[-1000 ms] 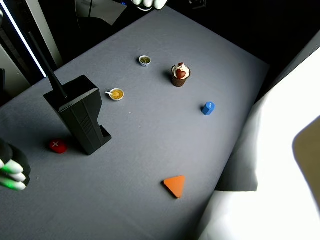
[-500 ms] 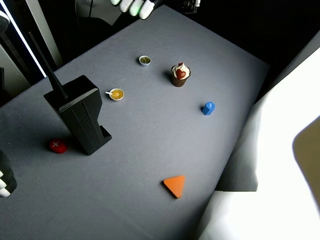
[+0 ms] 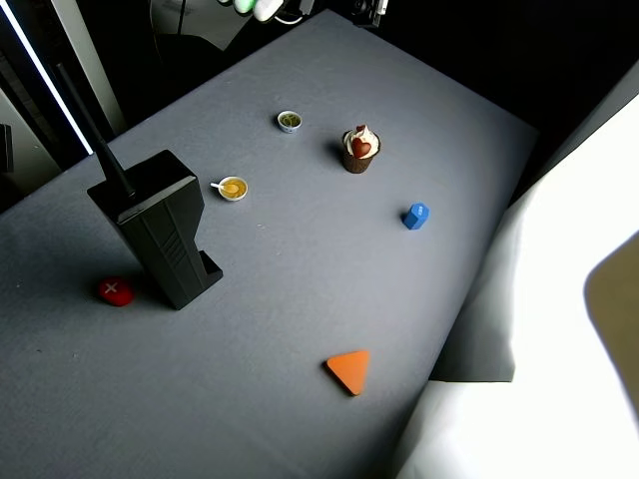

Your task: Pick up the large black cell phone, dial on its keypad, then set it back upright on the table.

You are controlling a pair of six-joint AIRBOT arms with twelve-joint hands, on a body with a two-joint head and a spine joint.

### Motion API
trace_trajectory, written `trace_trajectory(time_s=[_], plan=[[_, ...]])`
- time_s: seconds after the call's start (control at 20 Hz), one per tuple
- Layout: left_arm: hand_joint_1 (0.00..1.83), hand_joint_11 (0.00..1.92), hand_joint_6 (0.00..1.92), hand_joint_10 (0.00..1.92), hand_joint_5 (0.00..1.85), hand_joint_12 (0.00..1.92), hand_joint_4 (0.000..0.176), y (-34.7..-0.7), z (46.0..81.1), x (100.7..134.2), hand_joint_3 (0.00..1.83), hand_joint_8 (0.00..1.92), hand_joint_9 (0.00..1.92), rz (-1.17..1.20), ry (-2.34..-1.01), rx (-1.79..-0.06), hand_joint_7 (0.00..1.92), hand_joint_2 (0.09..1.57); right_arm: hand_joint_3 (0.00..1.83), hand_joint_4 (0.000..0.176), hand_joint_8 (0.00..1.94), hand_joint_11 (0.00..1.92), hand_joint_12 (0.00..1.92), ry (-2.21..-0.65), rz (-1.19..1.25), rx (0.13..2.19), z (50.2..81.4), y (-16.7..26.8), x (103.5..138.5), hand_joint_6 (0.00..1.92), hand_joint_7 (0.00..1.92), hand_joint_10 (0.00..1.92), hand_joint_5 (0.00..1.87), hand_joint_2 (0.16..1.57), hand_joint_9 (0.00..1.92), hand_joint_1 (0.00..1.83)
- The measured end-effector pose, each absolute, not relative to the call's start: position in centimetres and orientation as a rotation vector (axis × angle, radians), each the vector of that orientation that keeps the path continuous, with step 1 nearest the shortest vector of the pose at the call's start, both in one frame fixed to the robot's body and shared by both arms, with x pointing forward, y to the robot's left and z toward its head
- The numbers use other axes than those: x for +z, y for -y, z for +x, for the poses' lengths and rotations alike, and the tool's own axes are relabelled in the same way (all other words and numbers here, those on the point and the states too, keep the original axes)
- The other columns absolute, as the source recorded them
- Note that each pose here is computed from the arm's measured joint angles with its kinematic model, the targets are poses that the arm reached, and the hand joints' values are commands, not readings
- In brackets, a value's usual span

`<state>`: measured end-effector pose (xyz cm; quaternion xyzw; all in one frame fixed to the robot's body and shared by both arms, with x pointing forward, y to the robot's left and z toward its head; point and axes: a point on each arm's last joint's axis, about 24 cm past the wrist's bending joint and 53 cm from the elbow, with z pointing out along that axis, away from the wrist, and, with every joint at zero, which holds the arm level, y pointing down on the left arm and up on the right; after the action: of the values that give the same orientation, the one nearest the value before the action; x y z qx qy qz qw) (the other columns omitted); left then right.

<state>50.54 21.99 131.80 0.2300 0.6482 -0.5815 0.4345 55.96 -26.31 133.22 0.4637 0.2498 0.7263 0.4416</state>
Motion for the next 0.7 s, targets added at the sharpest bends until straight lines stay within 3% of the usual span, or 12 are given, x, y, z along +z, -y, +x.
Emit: trace_trajectory(time_s=[0.15,0.5,0.7], plan=[[0.08,0.00,0.01,0.00,0.29,0.39,0.000,-21.6,50.6,131.7,0.00,0.01,0.20,0.569,-1.617,-1.458,0.27,1.24,0.01,0.000,0.00,0.01,0.01,-0.632,1.137,1.820,55.7,25.7,133.4,0.00,0.00,0.00,0.00,0.97,0.00,0.54],[0.00,0.00,0.00,0.00,0.24,0.36,0.000,-21.3,50.5,131.7,0.00,0.00,0.19,0.563,-1.622,-1.468,0.23,1.26,0.00,0.000,0.00,0.01,0.01,-0.664,1.122,1.871,55.2,23.8,133.4,0.00,0.00,0.00,0.00,0.95,0.00,0.56],[0.02,0.00,0.00,0.00,0.25,0.42,0.000,-21.2,50.7,131.4,0.00,0.00,0.21,0.557,-1.633,-1.455,0.24,1.26,0.00,0.000,0.00,0.00,0.00,-0.617,1.218,1.840,55.9,24.9,132.2,0.00,0.00,0.00,0.00,0.96,0.00,0.59]])
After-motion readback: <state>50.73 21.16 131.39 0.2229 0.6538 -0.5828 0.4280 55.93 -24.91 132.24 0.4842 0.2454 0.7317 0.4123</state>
